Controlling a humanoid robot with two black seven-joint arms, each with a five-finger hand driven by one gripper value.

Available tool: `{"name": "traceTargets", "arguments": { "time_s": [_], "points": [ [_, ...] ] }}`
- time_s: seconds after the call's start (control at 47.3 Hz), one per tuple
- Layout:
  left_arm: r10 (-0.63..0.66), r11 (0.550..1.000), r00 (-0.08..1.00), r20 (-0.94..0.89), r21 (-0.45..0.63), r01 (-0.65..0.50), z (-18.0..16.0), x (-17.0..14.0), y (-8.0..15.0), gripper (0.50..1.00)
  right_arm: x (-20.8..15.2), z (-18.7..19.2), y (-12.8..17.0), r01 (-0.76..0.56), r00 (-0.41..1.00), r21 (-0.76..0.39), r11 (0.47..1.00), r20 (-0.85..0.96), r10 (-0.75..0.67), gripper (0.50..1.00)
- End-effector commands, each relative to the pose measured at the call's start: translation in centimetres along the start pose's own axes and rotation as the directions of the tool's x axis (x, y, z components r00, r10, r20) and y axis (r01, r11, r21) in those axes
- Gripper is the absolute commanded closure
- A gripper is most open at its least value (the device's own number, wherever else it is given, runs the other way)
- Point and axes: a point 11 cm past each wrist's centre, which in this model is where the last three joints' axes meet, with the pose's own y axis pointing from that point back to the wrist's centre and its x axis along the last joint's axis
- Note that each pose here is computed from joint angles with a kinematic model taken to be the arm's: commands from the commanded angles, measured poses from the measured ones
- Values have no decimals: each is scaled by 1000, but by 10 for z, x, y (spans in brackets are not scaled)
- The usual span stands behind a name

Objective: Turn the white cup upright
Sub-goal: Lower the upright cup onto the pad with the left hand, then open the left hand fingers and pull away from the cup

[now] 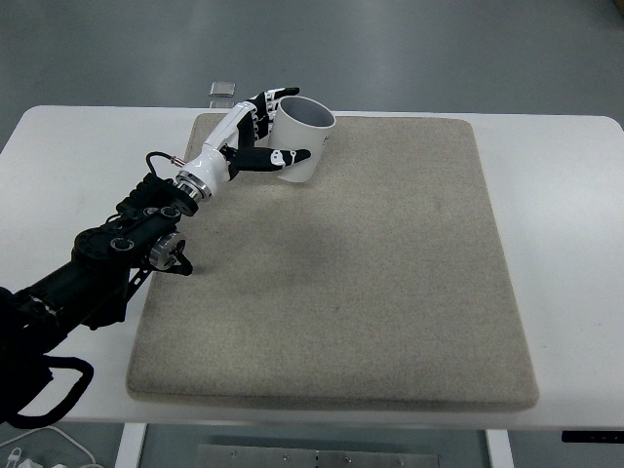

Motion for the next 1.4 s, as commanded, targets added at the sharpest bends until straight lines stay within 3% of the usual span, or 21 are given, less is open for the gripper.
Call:
{"name": "traceTargets", "arguments": {
  "time_s": [0.0,0.127,0.275,0.38,0.444,0.507,0.571,0.655,0.93,1.374],
  "points": [
    [-2,1000,1000,9,11,2,-3,-1,2,913,0,0,0,0,1000,0,1000,0,0,570],
    [-3,1000,1000,11,12,3,-4,-1,2,879,0,0,0,0,1000,0,1000,-2,0,570],
    [-3,1000,1000,11,14,3,-5,-1,2,772,0,0,0,-1,1000,0,1000,0,1,572],
    [-5,1000,1000,13,15,5,-5,-1,2,729,0,0,0,0,1000,0,1000,0,0,572],
    [-3,1000,1000,11,14,3,-5,-1,2,652,0,1,0,0,1000,-2,1000,0,0,570],
    [-3,1000,1000,11,14,3,-5,-1,2,634,0,0,0,0,1000,0,1000,0,0,570],
    [-2,1000,1000,9,14,2,-5,-1,2,570,0,0,0,0,1000,0,1000,-2,0,572],
    [-1,1000,1000,8,13,1,-4,-1,2,540,0,0,0,0,1000,0,1000,0,0,570],
    [2,1000,1000,4,13,-2,-4,0,2,510,0,0,0,0,1000,0,1000,0,0,570],
    [6,1000,1000,1,8,-6,-3,0,1,508,0,1,0,0,1000,-2,1000,0,0,570]
  ]
}}
